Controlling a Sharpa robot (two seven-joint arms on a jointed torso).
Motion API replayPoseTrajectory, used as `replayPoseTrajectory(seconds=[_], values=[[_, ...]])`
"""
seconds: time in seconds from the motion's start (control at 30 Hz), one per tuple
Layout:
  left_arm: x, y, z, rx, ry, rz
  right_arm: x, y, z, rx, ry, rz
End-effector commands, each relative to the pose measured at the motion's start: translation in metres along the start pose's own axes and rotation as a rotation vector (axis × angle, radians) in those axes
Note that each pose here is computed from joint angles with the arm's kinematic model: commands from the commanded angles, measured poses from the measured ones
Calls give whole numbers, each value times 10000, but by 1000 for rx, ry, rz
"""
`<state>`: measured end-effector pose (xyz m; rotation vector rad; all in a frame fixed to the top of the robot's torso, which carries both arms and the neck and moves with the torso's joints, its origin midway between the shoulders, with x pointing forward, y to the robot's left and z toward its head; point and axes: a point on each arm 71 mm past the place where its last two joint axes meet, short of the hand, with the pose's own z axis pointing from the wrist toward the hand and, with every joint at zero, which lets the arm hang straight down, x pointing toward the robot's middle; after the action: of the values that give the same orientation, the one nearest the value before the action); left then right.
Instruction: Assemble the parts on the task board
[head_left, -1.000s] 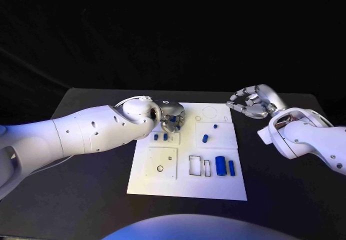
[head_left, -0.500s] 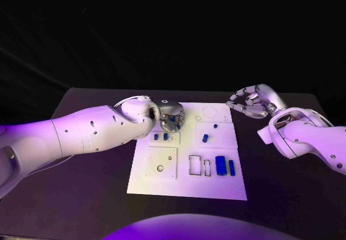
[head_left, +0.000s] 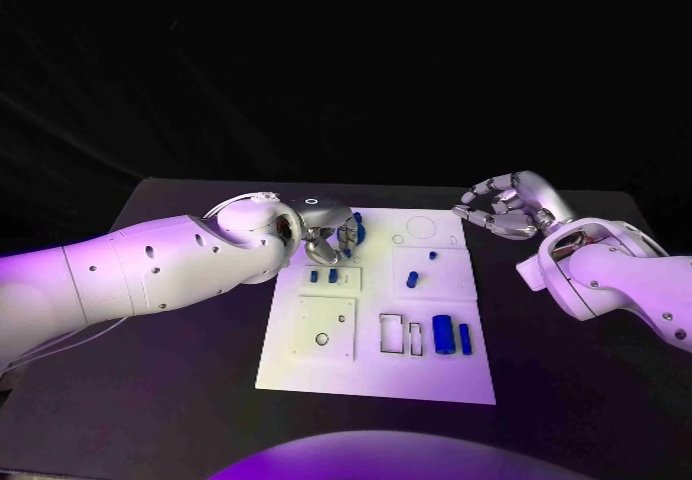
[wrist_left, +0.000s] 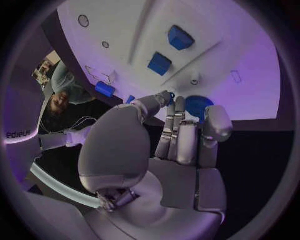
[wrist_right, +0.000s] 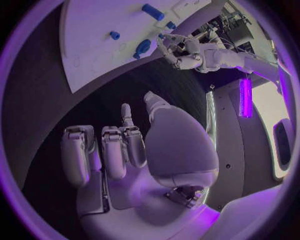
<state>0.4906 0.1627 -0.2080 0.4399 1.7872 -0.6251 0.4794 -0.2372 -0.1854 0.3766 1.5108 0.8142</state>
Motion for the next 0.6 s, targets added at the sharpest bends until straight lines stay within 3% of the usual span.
replayPoseTrajectory(seconds=[0.03, 0.3, 0.6], values=[[-38, 1, -57, 7, -31, -25, 8, 6, 1, -10, 9, -6], [-25, 176, -176, -40, -3, -42, 3, -5, 0, -7, 9, -7], [-14, 288, -220, -74, 10, -47, 6, -8, -1, -7, 9, -7]])
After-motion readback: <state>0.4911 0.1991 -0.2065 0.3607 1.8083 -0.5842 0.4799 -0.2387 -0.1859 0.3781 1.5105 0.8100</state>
